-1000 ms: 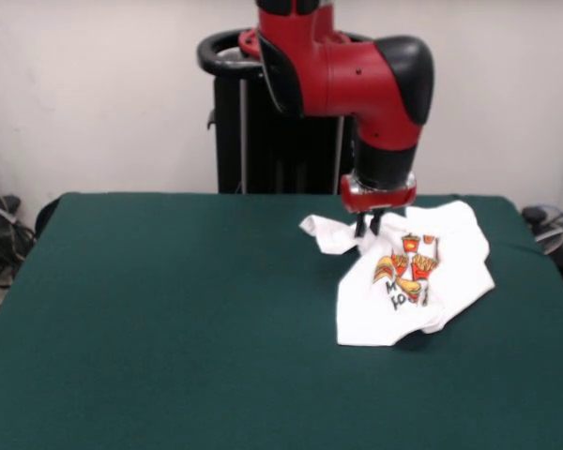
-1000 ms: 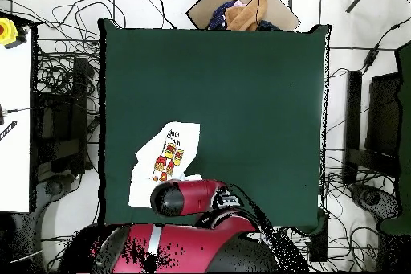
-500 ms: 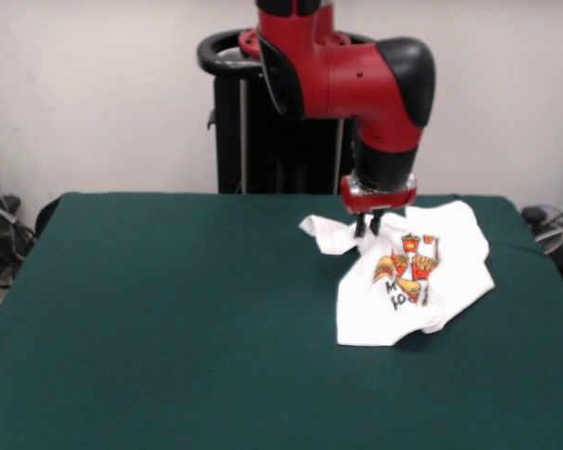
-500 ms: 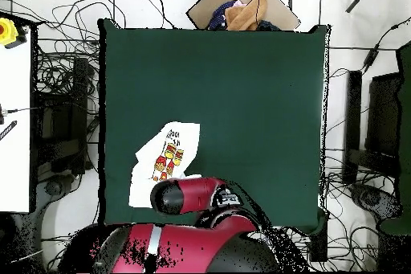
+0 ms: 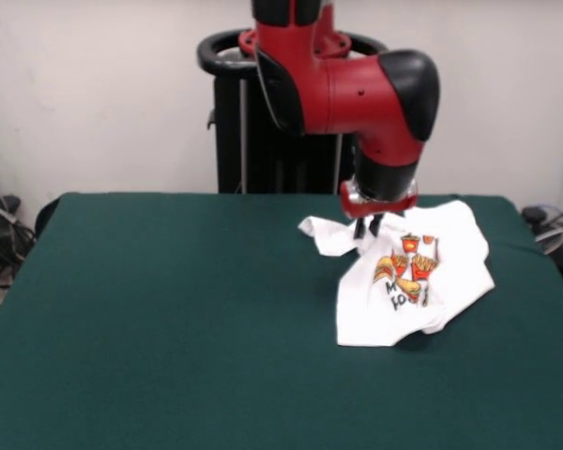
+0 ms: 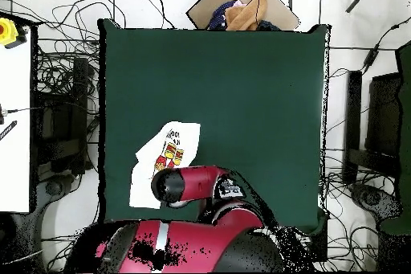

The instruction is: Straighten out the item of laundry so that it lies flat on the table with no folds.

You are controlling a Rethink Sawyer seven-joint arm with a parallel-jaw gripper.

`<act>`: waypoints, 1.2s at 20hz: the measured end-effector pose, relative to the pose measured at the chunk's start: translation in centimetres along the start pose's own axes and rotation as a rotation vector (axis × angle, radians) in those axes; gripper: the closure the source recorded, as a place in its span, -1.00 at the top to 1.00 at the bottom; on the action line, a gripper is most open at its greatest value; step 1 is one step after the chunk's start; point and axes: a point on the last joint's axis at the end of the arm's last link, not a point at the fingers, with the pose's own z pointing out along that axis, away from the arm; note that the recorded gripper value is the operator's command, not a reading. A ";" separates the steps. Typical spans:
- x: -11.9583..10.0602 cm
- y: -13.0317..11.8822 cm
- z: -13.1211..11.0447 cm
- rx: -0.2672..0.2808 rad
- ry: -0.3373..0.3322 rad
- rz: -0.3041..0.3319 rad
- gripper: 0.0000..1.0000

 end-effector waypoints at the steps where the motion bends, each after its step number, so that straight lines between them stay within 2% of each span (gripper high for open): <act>1: -0.1 -0.1 0.0 -0.005 0.009 0.001 -1.00; 8: -1.0 -0.6 -0.1 -0.041 0.069 0.015 -1.00; 16: -1.8 -1.3 -0.4 -0.069 0.101 0.029 -1.00; 20: -3.8 -3.9 -1.6 -0.058 0.050 0.065 -1.00; 21: -5.0 -5.7 -2.7 -0.048 0.013 0.089 -1.00; 24: -7.0 -8.8 -4.9 -0.028 -0.052 0.128 -1.00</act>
